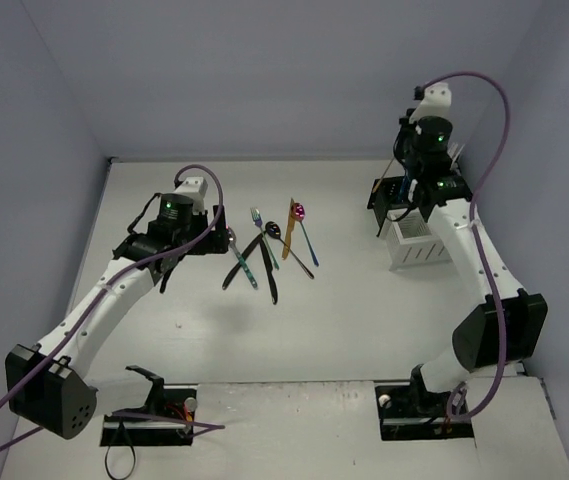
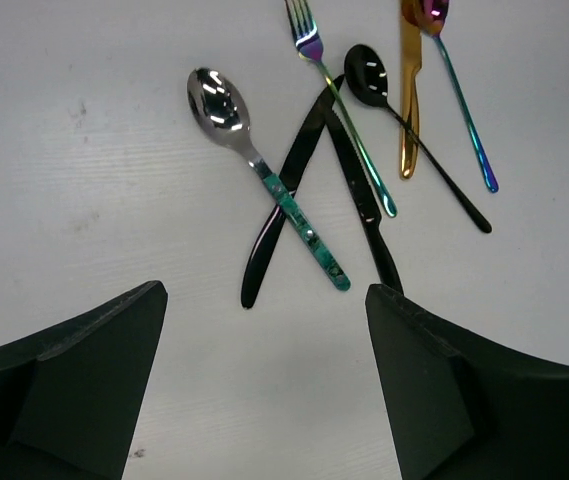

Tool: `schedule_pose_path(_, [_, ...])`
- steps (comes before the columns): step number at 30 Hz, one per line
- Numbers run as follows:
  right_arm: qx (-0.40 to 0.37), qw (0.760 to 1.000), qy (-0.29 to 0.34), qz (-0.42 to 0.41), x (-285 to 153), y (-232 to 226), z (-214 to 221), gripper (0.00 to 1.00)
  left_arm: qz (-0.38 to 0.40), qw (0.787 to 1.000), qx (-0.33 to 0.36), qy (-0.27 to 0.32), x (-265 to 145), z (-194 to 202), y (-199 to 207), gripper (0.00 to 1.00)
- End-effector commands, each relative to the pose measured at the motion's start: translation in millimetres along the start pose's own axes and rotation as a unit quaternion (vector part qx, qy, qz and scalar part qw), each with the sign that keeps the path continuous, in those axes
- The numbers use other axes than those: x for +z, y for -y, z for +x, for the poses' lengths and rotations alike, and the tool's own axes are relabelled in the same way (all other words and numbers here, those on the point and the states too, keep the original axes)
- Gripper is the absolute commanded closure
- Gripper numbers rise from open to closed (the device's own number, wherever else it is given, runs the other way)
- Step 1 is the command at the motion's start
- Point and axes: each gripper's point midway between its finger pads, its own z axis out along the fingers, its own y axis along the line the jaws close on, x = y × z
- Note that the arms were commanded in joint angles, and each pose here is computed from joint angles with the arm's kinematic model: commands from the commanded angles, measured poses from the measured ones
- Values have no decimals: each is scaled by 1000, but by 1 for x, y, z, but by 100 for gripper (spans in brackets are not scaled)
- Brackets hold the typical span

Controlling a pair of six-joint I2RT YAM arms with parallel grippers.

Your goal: Sort the eating utensils into containers

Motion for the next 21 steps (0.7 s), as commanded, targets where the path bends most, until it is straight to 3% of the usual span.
schedule_pose_path(1, [4,996,64,60,21,47,-45,100,-6,999,-36,-10,-6,17,-5,22])
schedule_pose_path(8, [9,995,39,87,60,77,-15,100,1,999,-45,-13,-8,26,-4,22])
schedule_pose_path(16, [3,997,-21,74,92,72,51,100,7,999,-48,-20,-6,26,-1,22])
schedule_pose_path(21, [-7,996,-40,74,99,71,69,87,8,998,-60,-19,-6,25,0,22])
